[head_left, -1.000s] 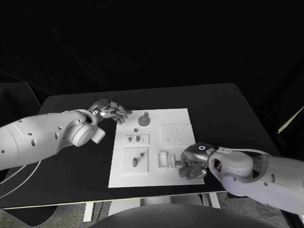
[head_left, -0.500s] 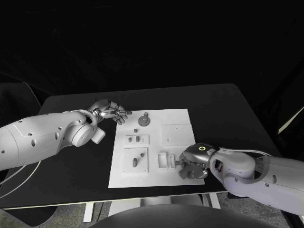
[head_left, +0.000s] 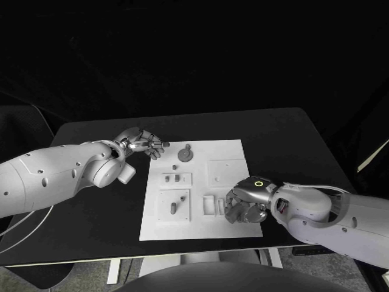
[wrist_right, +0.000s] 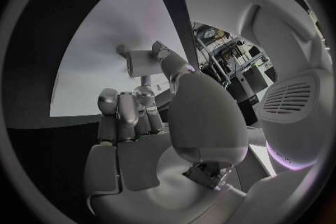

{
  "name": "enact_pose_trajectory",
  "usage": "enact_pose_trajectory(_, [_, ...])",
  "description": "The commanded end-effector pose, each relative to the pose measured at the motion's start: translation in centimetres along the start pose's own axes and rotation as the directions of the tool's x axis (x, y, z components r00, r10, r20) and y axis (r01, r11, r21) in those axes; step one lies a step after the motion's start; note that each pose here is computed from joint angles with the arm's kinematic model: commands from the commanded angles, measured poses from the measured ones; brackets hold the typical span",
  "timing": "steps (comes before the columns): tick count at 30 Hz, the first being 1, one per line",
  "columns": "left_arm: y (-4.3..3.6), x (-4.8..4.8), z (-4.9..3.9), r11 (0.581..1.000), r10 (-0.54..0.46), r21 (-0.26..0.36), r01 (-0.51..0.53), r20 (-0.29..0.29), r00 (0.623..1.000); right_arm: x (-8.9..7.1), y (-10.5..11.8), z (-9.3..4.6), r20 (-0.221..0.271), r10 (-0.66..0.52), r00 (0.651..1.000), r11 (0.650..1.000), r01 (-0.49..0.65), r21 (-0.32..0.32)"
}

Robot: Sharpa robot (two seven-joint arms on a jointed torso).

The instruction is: Assemble the parts on the task board

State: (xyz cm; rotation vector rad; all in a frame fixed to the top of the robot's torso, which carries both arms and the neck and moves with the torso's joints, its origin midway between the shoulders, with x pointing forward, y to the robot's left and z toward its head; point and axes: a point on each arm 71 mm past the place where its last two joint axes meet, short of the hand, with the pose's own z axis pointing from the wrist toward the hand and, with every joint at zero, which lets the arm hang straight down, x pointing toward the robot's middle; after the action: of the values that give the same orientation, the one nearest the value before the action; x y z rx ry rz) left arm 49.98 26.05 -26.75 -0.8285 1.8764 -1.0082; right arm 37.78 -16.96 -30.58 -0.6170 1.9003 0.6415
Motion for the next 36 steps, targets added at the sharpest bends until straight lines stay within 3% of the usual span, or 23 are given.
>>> enact_pose_trajectory(1, [-0.16,0.12,0.03,1.0,0.002,0.009,-0.002,-0.015,1.0,-0.9,0.4,0.3,0.045,0.003,0.999,0.997,0.0,-0.074])
enact_pose_trajectory(9, [-0.24,0.22,0.14,1.0,0.004,0.012,-0.004,-0.018,1.0,-2.9,0.5,3.1,0.091,-0.019,0.996,0.983,0.035,-0.18])
enact_pose_trajectory(18, [-0.34,0.35,0.22,1.0,0.004,0.013,-0.004,-0.02,1.0,-4.1,1.0,5.5,0.115,-0.048,0.992,0.972,0.073,-0.224])
enact_pose_trajectory(30, [-0.46,0.41,0.29,1.0,0.005,0.015,-0.004,-0.023,1.0,-3.7,1.7,7.5,0.108,-0.107,0.988,0.954,0.133,-0.268])
enact_pose_trajectory(36, [-0.49,0.42,0.29,1.0,0.005,0.015,-0.005,-0.023,1.0,-3.7,1.7,7.6,0.098,-0.114,0.989,0.951,0.137,-0.278])
